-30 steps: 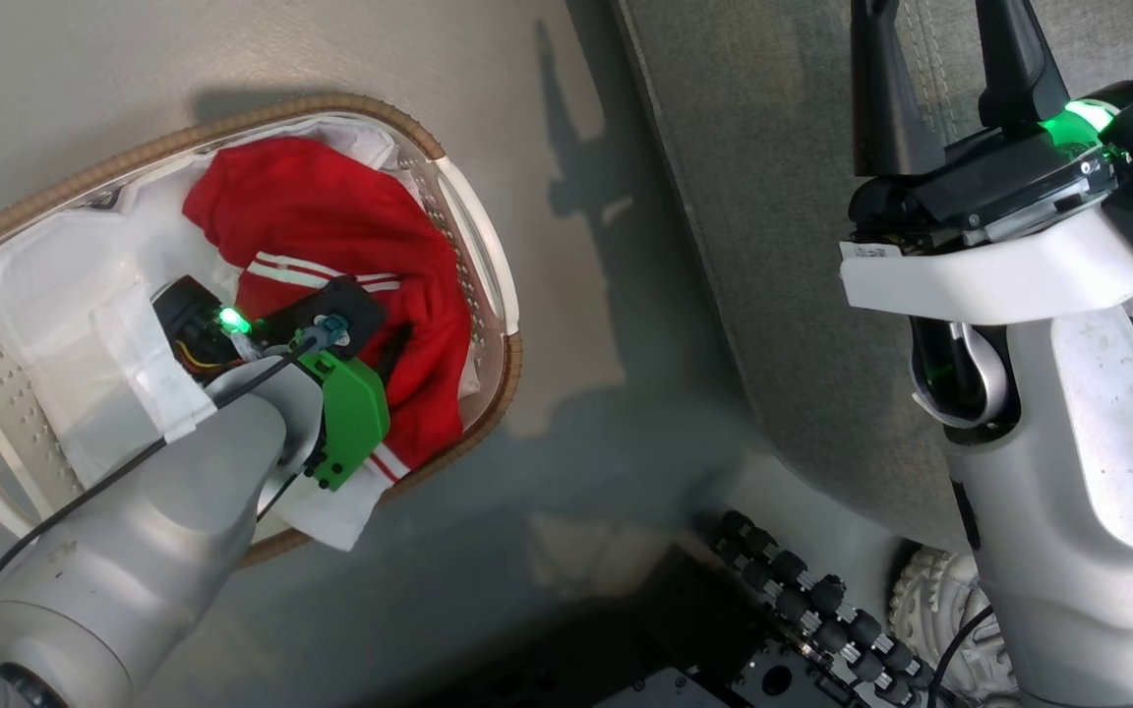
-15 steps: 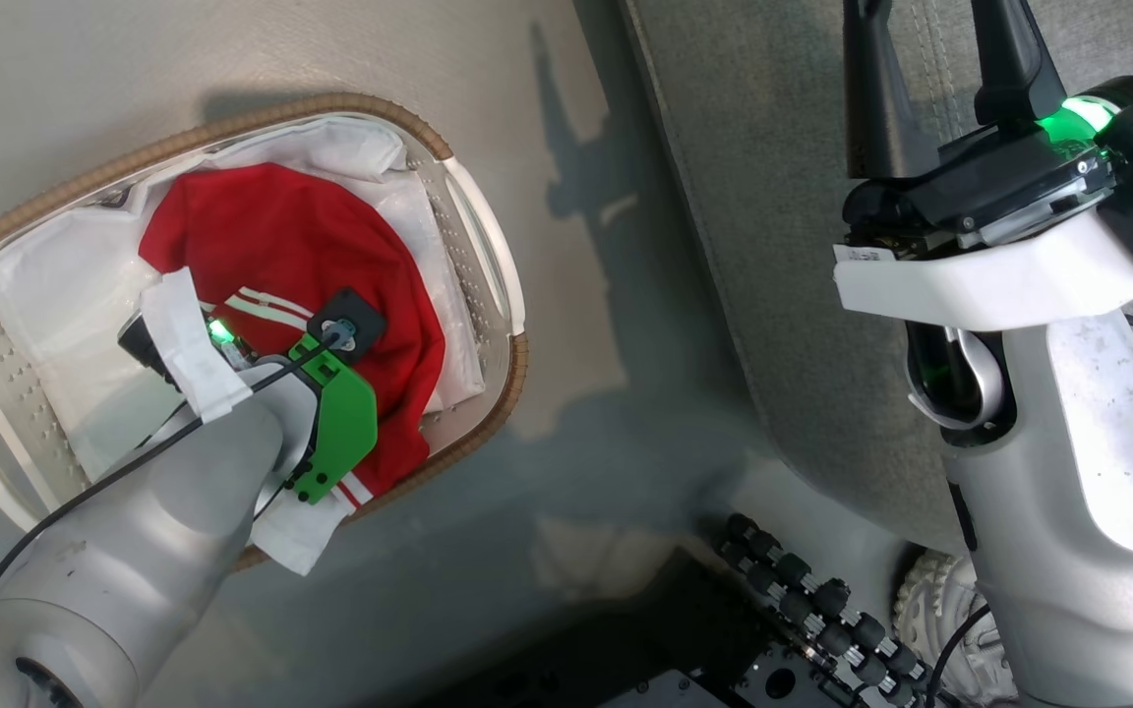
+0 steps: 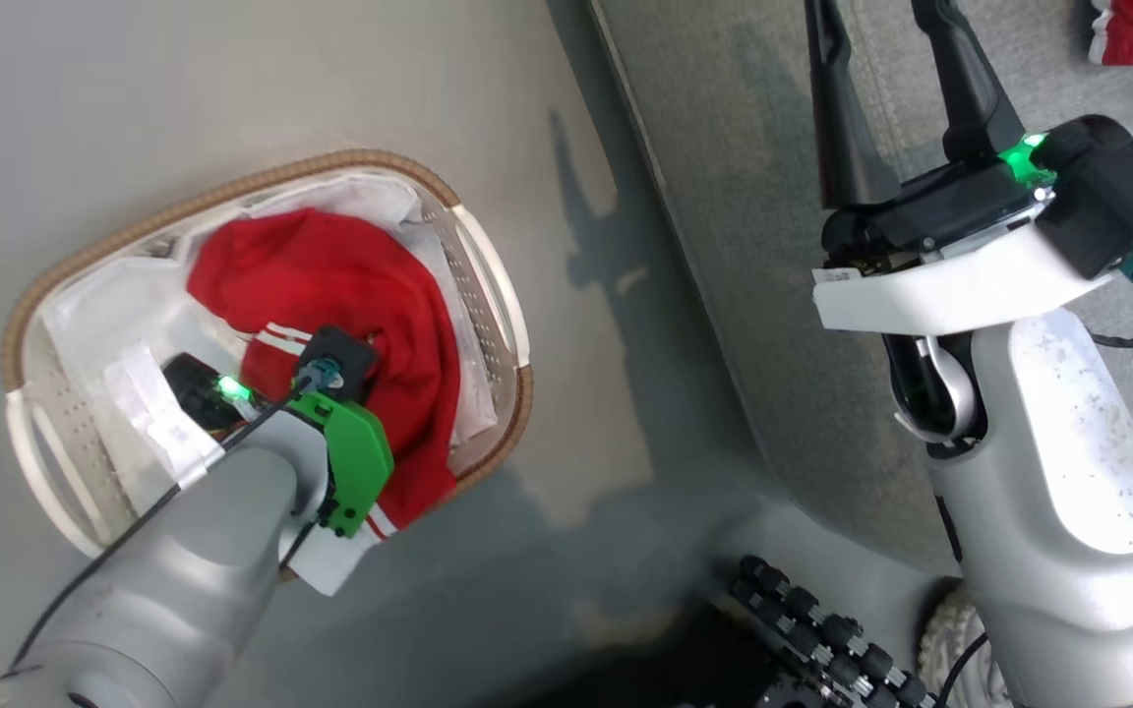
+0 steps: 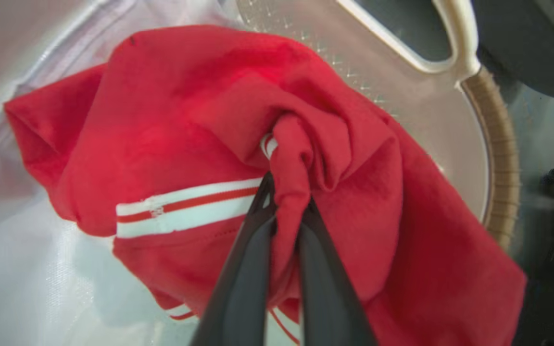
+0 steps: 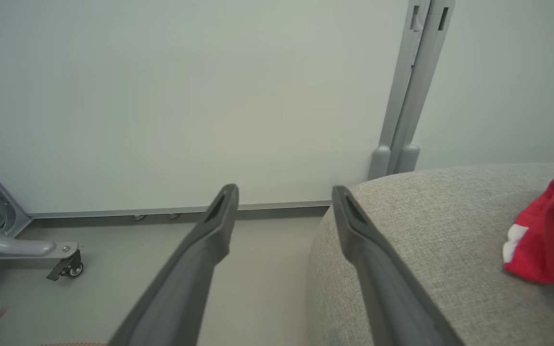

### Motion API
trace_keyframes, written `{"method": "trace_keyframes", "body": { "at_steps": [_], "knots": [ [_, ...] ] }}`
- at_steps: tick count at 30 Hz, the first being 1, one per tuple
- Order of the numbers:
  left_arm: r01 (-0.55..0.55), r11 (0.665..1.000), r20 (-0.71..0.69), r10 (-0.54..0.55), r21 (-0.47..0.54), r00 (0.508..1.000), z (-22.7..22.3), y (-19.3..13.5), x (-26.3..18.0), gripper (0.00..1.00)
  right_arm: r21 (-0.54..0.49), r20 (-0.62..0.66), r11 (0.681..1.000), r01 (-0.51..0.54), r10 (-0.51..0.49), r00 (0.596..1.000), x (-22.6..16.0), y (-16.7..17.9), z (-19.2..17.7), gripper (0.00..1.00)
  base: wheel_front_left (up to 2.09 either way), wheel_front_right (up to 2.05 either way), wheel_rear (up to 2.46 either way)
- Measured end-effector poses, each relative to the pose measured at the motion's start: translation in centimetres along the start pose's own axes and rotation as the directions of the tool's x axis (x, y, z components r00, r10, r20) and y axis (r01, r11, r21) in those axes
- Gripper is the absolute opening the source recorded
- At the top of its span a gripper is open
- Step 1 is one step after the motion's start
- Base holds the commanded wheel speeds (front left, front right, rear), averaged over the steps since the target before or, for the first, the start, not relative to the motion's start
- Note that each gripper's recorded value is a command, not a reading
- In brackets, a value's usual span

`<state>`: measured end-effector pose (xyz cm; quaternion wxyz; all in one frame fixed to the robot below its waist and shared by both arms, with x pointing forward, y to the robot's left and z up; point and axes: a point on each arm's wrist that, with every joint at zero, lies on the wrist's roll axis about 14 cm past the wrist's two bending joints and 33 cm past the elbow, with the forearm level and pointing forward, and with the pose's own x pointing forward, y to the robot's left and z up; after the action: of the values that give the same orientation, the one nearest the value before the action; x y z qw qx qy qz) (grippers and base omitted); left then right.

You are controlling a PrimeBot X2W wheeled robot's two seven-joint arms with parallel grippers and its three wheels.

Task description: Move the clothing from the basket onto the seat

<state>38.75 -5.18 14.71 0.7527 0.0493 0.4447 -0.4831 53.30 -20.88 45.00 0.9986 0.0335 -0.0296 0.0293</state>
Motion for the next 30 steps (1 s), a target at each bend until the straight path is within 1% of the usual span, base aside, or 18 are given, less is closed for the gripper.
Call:
{"method": "trace_keyframes", "body": {
  "at_steps": [3,4,10,14,16,19,24,27,30],
  "knots": [
    [-0.022,0.999,0.055,0.024,-0.046,0.998,1.1,-0.7,-1.2,0.00,-0.006,-0.003,1.000,-0.003,0.003,1.000,-0.6,0.3,0.5,1.00,0.00,0.00,0.00],
    [-0.030,0.996,0.086,0.037,-0.078,0.996,1.8,-1.3,-2.1,0.00,-0.006,0.001,1.000,-0.004,0.004,1.000,-0.9,0.6,1.1,1.00,0.00,0.00,0.00],
    [-0.064,0.990,0.179,0.087,-0.129,0.980,4.6,-2.4,-5.0,0.00,-0.006,0.003,1.000,-0.010,0.010,1.000,-2.5,1.4,2.4,1.00,0.00,0.00,0.00],
    [-0.092,0.984,0.282,0.132,-0.149,0.950,7.9,-2.8,-7.4,0.00,0.003,0.012,1.000,-0.016,0.016,1.000,-3.5,2.1,3.4,1.00,0.00,0.00,0.00],
    [-0.108,0.981,0.322,0.155,-0.159,0.934,8.8,-3.1,-8.7,0.00,0.012,0.017,1.000,-0.017,0.017,1.000,-4.1,2.4,3.9,1.00,0.00,0.00,0.00],
    [-0.141,0.974,0.389,0.200,-0.176,0.899,10.3,-3.1,-11.0,0.00,0.023,0.029,1.000,-0.014,0.014,0.999,-4.8,2.6,4.7,1.00,0.00,0.00,0.00],
    [-0.182,0.966,0.520,0.254,-0.186,0.816,13.5,-3.7,-15.1,0.00,0.042,0.046,0.999,-0.028,0.026,0.999,-6.0,3.6,5.8,1.00,0.00,0.00,0.00],
    [-0.205,0.961,0.591,0.275,-0.185,0.758,15.2,-4.2,-17.6,0.00,0.050,0.048,0.998,-0.041,0.038,0.998,-6.9,4.3,6.1,1.00,0.00,0.00,0.00],
    [-0.229,0.955,0.663,0.296,-0.190,0.687,16.9,-4.8,-20.5,0.00,0.058,0.054,0.997,-0.055,0.052,0.997,-7.7,5.1,6.6,1.00,0.00,0.00,0.00]
  ]
}}
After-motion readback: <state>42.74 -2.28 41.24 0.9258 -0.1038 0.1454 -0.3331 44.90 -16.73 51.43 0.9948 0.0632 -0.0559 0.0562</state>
